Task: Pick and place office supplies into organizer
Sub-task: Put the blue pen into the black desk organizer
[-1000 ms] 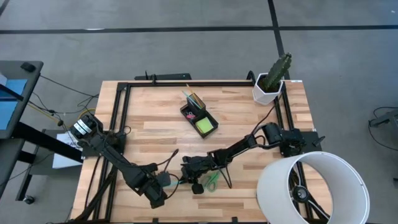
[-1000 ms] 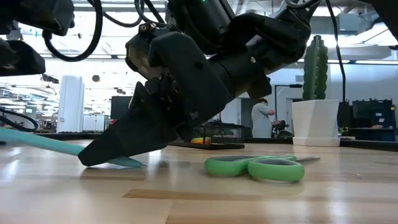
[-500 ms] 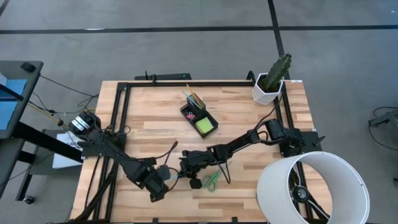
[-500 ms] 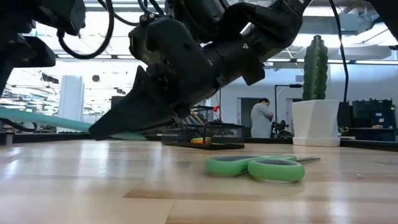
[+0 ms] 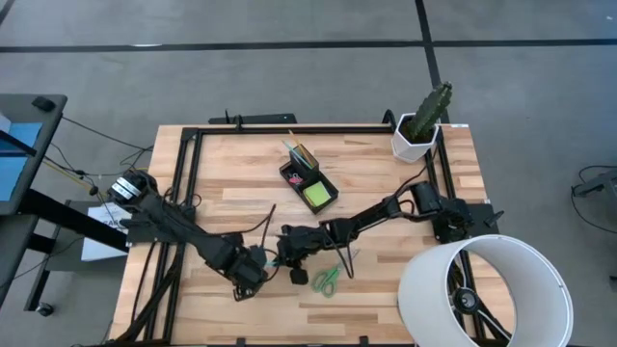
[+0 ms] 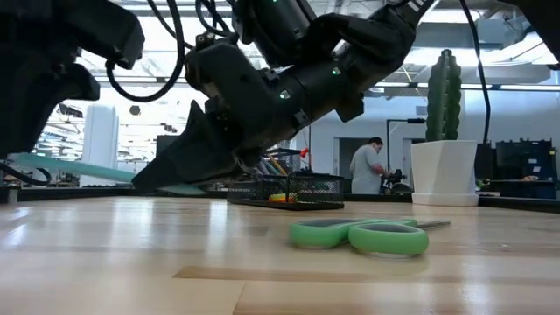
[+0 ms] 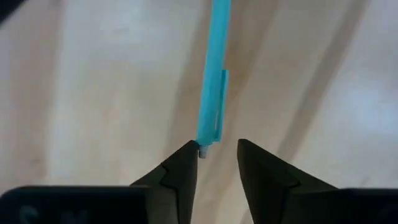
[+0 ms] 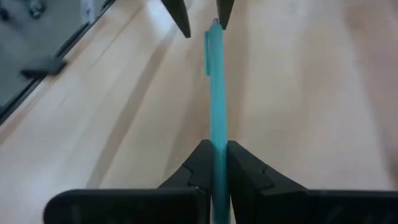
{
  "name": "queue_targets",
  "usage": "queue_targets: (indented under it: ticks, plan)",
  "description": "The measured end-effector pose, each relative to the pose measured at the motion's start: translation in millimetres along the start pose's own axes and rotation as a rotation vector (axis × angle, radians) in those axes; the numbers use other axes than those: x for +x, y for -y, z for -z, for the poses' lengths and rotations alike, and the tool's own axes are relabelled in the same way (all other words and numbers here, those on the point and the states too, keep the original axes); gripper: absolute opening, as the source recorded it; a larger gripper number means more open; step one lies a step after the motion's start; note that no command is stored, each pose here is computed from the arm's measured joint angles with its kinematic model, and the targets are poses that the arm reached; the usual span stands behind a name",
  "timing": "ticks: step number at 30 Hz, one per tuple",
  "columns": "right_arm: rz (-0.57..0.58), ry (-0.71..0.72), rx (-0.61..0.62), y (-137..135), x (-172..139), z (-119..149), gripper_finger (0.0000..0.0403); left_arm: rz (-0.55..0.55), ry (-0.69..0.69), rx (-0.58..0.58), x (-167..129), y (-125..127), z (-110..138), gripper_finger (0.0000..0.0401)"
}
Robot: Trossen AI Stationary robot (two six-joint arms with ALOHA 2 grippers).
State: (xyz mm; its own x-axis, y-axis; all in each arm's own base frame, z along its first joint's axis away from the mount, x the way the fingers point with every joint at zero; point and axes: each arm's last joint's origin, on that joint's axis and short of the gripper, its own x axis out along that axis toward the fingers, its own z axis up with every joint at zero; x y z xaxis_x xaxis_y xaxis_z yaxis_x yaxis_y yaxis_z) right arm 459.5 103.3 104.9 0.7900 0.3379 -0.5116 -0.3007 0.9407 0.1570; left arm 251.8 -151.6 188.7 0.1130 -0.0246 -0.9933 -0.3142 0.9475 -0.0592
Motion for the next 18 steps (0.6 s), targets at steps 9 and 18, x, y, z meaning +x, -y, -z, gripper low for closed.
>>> queue_targets:
  ticks: [9,18]
  plan:
    - [0.063,0.092,0.205,32.4,-8.0,-13.0,0.0022,-0.252,0.307,-0.054,-87.8,-38.4,-3.5,0.0112]
    - [0.205,0.187,0.313,88.6,-50.5,-69.0,0.0022,-0.356,0.714,-0.179,-182.6,-103.0,26.2,0.0112]
